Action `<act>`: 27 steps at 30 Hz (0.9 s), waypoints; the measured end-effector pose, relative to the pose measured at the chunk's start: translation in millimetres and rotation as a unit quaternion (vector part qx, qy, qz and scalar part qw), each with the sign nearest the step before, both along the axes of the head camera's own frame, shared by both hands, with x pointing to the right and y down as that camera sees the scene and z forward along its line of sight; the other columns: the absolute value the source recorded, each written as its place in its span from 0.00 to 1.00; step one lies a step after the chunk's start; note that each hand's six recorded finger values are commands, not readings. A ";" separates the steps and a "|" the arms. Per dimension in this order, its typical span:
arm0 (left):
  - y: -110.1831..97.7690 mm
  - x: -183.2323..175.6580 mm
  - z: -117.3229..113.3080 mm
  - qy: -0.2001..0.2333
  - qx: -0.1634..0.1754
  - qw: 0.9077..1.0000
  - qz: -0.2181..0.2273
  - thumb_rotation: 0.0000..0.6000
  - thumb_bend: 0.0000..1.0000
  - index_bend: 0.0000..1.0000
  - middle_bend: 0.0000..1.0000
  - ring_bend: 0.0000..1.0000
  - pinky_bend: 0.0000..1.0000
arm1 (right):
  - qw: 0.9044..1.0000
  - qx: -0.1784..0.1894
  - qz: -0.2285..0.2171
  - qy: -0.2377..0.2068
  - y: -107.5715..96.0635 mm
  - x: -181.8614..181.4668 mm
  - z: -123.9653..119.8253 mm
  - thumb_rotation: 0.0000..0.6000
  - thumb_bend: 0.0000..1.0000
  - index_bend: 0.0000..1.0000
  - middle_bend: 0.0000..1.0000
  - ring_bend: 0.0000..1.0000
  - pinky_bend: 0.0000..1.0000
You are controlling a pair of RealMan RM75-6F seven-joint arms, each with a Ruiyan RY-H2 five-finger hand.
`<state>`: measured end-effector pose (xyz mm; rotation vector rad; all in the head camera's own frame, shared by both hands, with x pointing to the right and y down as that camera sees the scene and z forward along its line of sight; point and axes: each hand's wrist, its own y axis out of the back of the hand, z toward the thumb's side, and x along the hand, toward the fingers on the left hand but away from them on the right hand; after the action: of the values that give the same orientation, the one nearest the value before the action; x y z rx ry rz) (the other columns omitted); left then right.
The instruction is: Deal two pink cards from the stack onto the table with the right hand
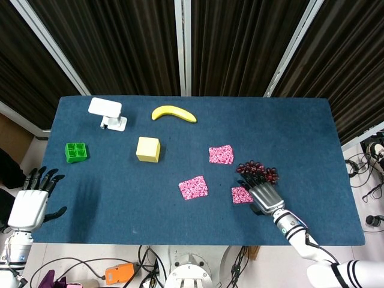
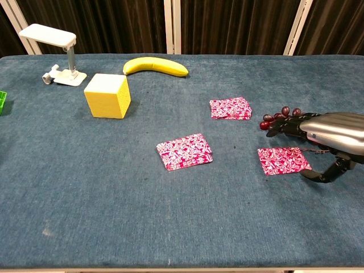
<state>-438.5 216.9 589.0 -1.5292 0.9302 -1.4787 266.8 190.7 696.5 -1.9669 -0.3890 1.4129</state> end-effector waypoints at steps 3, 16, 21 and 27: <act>-0.4 0.1 -0.1 -0.001 0.000 1.000 0.000 1.00 0.07 0.21 0.12 0.02 0.00 | 1.000 0.003 0.000 0.001 -0.2 3.7 -3.5 1.00 0.56 0.11 0.06 0.00 0.00; -3.2 -8.5 -2.1 0.005 0.004 1.000 -0.016 1.00 0.07 0.21 0.12 0.02 0.00 | 0.989 0.133 0.062 -0.012 -40.4 45.6 -75.9 1.00 0.56 0.11 0.06 0.00 0.00; -2.7 -10.7 -0.3 0.010 0.004 1.000 -0.023 1.00 0.07 0.21 0.12 0.02 0.00 | 0.977 0.178 0.117 -0.021 -41.0 84.0 -113.7 1.00 0.56 0.10 0.06 0.00 0.00; -1.5 -11.6 0.7 0.012 0.006 0.999 -0.029 1.00 0.07 0.21 0.12 0.02 0.00 | 0.960 0.211 0.181 -0.041 -23.1 120.6 -142.7 1.00 0.56 0.10 0.06 0.00 0.00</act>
<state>-450.1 215.4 589.7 -1.5258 1.0027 -1.4964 387.5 167.6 553.8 -1.6564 -1.0444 1.3253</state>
